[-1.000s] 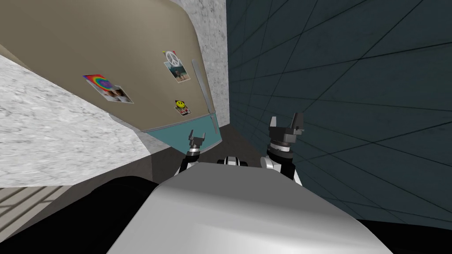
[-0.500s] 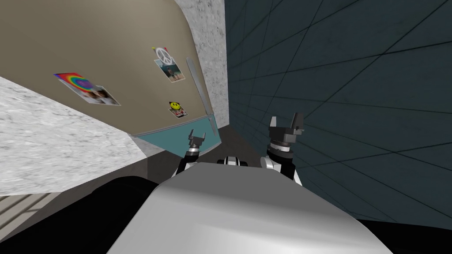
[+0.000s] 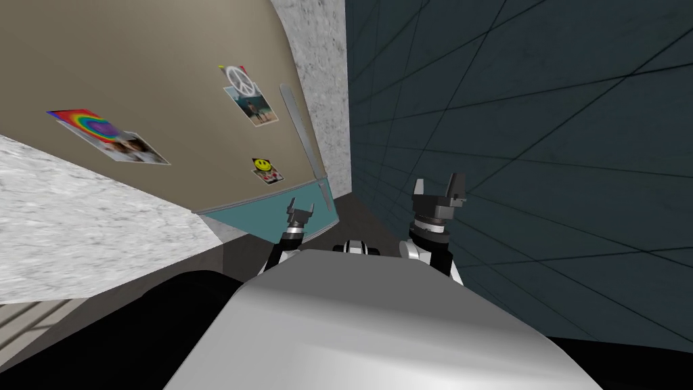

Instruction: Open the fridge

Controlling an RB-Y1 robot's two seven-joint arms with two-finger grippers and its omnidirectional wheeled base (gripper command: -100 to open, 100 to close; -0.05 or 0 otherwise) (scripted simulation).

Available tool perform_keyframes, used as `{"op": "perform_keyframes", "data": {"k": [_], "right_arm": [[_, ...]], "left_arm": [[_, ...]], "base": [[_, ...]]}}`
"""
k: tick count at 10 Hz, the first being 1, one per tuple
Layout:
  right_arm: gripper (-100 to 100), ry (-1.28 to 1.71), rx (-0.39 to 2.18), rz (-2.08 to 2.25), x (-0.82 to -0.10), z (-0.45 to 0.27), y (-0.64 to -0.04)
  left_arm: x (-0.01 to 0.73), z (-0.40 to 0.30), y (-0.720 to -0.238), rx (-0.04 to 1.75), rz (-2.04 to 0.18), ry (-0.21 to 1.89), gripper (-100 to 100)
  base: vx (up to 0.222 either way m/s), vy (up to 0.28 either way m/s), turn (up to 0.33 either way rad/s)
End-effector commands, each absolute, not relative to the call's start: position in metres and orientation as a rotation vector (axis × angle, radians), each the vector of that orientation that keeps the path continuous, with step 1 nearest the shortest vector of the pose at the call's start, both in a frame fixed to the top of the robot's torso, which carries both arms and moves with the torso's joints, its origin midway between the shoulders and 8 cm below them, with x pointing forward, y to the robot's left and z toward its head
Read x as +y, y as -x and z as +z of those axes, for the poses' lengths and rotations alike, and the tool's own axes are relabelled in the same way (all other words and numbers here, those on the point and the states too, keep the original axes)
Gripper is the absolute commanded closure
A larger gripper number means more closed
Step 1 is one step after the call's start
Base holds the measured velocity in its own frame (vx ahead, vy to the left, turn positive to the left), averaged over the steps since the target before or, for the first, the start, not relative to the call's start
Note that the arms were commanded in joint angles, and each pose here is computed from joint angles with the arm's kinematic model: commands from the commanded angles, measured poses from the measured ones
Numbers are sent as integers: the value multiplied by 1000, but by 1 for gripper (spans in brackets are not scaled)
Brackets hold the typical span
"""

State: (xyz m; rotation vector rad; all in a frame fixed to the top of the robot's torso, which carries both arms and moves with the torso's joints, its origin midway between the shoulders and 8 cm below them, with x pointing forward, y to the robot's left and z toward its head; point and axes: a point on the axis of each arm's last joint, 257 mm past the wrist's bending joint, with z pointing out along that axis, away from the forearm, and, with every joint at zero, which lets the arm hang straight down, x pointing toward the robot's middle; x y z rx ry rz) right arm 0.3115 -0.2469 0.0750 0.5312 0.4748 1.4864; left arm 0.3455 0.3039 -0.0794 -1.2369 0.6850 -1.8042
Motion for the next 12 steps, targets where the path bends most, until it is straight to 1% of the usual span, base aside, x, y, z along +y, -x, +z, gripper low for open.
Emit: {"op": "perform_keyframes", "data": {"k": [1, 3, 4, 12], "right_arm": [[0, -531, 475, 1487, -247, 75, -312], [0, -531, 475, 1487, -247, 75, -312], [0, -531, 475, 1487, -247, 75, -312], [0, -531, 475, 1486, -247, 75, -311]], "left_arm": [[304, -87, -349, 682, -1801, 1239, 100], [304, -87, -349, 682, -1801, 1239, 100], [313, -88, -352, 664, -1777, 1240, -100], [356, -88, -364, 567, -1668, 1253, -100]], "base": [[-63, 0, -45], [-86, 5, -23], [128, -21, 93], [254, -64, 91]]}}
